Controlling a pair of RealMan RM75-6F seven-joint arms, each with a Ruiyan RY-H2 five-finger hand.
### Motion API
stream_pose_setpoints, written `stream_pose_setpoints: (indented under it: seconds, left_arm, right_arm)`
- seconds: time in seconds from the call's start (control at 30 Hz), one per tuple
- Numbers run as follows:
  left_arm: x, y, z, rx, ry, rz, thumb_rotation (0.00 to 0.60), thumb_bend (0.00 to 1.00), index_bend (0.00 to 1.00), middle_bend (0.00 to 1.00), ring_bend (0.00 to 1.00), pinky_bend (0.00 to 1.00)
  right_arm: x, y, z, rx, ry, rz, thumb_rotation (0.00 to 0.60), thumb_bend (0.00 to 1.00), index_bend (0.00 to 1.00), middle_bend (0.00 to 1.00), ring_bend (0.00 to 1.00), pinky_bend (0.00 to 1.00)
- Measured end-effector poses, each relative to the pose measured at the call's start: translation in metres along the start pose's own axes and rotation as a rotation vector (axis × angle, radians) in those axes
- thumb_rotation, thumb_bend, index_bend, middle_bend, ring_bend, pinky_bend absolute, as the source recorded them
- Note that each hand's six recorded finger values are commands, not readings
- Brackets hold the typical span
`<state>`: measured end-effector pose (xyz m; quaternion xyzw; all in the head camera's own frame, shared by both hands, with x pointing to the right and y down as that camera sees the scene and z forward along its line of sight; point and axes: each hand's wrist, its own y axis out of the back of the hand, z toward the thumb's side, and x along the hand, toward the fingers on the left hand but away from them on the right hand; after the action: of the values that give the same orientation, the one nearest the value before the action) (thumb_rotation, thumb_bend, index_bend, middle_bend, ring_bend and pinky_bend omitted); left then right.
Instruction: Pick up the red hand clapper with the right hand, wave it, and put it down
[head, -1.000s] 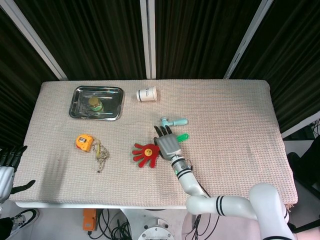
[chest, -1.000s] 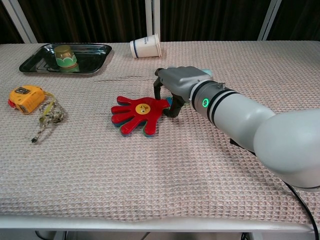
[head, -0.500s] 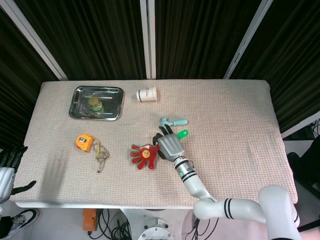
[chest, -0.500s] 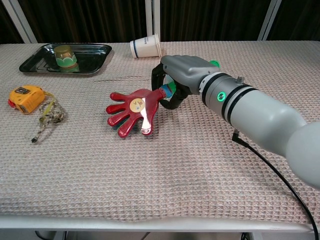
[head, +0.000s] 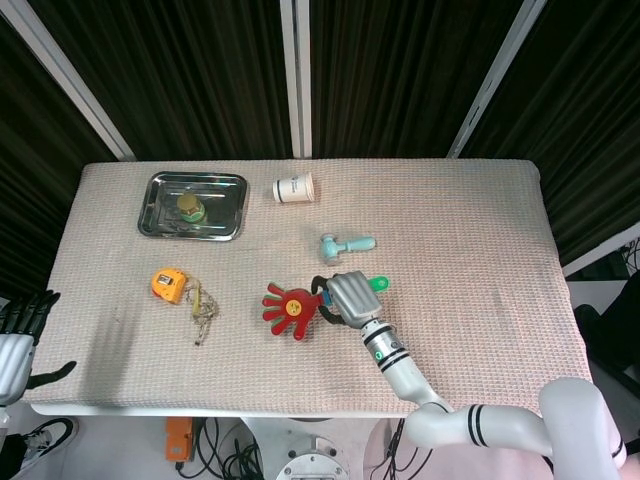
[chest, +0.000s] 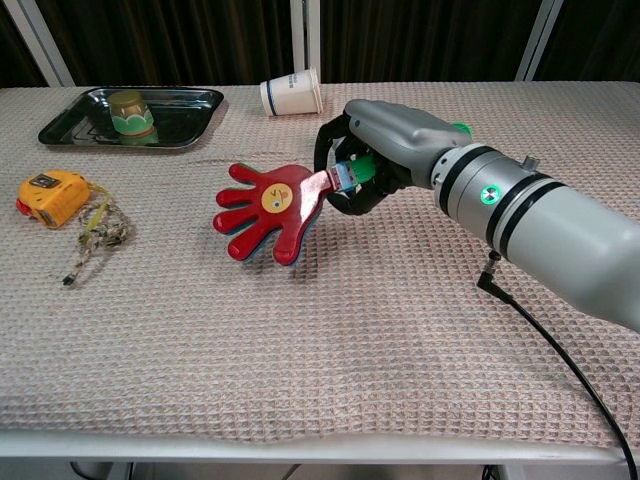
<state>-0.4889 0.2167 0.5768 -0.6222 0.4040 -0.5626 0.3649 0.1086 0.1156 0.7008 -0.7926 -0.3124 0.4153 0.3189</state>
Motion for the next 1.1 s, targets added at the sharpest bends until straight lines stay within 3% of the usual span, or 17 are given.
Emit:
stream_pose_setpoints:
  seconds: [0.4, 0.8, 0.9, 1.1]
  left_arm:
    - [0.0, -0.001, 0.001, 0.002, 0.002, -0.007, 0.6, 0.11, 0.03, 0.04, 0.0, 0.01]
    - [0.003, -0.002, 0.004, 0.009, -0.001, -0.014, 0.6, 0.11, 0.03, 0.04, 0.0, 0.02]
    - [0.004, -0.002, 0.005, 0.01, -0.002, -0.015, 0.6, 0.11, 0.03, 0.04, 0.0, 0.02]
    - [0.005, -0.003, 0.006, 0.01, -0.005, -0.017, 0.6, 0.11, 0.03, 0.04, 0.0, 0.02]
  right_arm:
    - [0.008, 0.0, -0.025, -0.172, -0.05, -0.032, 0.6, 0.44, 0.85, 0.72, 0.78, 0.96]
    - [0.016, 0.003, -0.05, -0.383, -0.12, -0.05, 0.6, 0.47, 0.86, 0.77, 0.85, 1.0]
    - [0.017, 0.006, -0.049, -0.476, -0.122, -0.047, 0.6, 0.48, 0.86, 0.76, 0.85, 1.0]
    - [0.019, 0.017, -0.043, -0.79, -0.114, -0.007, 0.6, 0.48, 0.86, 0.75, 0.85, 1.0]
